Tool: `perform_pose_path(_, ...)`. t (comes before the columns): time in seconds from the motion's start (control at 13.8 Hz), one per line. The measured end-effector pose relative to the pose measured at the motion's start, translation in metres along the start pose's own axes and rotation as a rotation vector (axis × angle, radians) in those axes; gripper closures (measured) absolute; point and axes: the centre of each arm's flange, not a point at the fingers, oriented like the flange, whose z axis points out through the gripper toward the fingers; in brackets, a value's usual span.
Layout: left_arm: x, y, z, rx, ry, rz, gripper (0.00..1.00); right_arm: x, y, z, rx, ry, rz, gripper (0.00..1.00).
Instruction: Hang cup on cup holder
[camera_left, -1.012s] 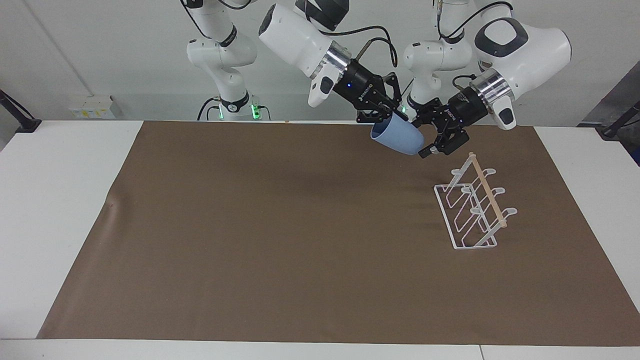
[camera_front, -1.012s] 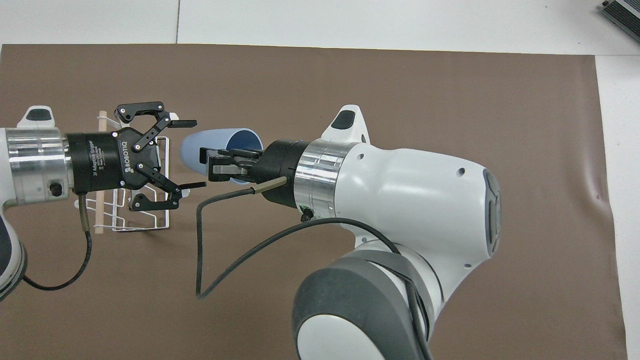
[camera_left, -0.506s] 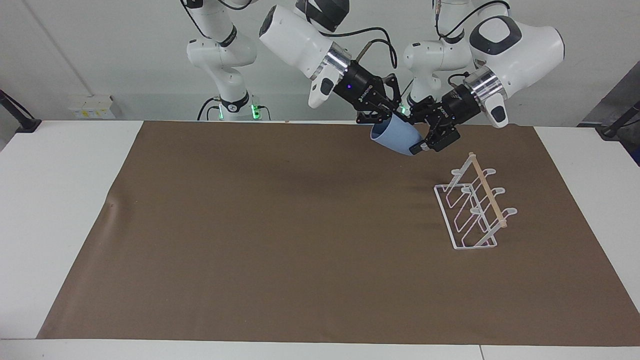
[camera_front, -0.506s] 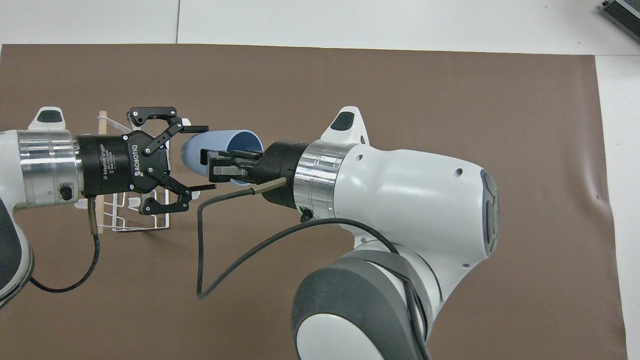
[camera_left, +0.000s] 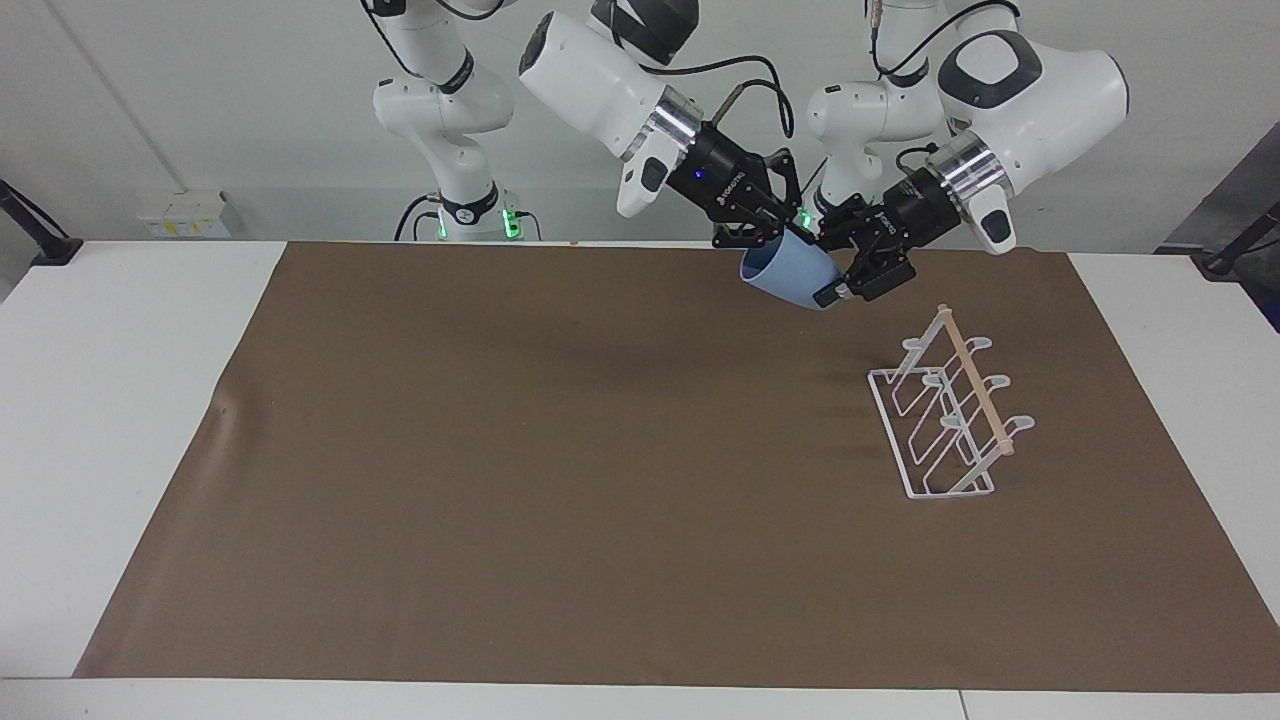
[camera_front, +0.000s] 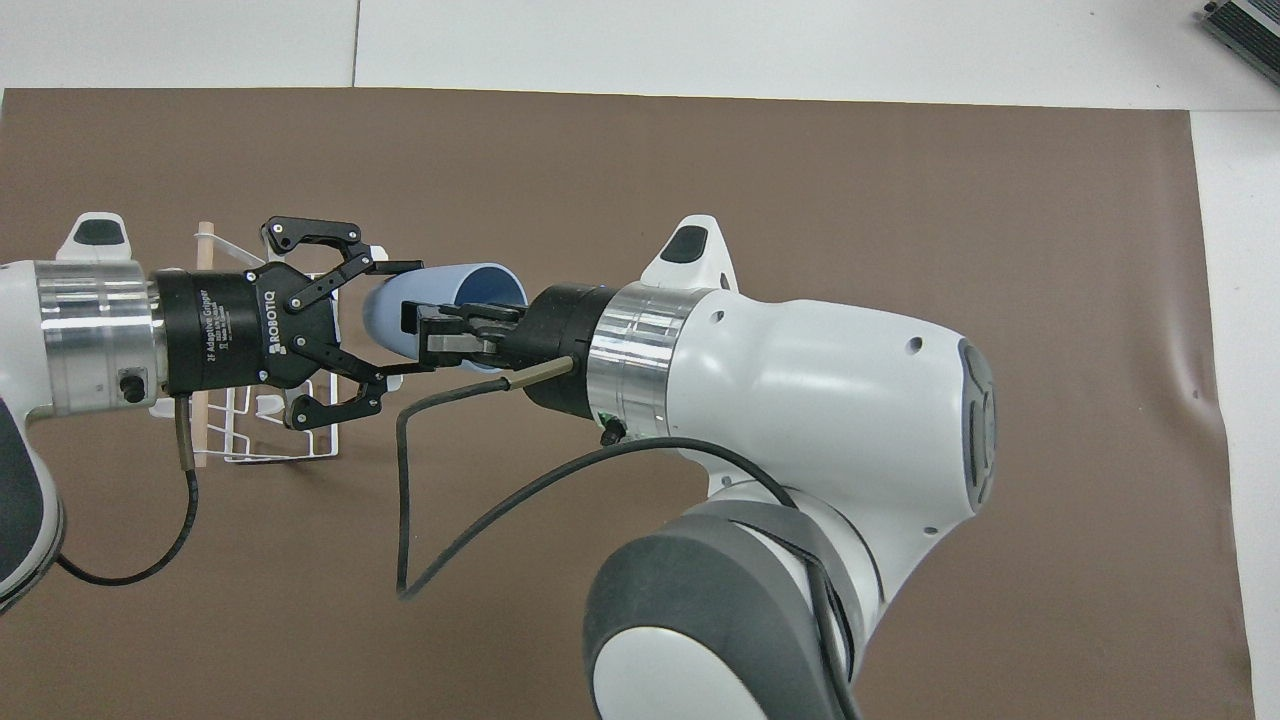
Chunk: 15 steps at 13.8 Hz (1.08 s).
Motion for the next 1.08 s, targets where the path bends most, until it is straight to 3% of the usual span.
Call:
perform_pose_path(0.36,0.002,0.000,-0.001,0.004,0.024,0.011,0.25,0.002,0.002,-0.001,-0.002,0.003,0.011,0.37)
perform_pose_path(0.72,0.010,0.001,-0.006,0.034,0.210,0.113,0.25,0.002,0.004,-0.001,-0.005,-0.004,0.018,0.35)
perform_pose_path(0.94,0.001,0.007,-0.015,0.046,0.427,0.220,0.25,0.004,0.012,-0.003,-0.028,-0.043,0.011,0.36)
perform_pose_path(1.08,-0.005,0.011,-0.014,0.049,0.589,0.276,0.25,0.010,0.024,-0.010,-0.108,-0.089,-0.058,0.36)
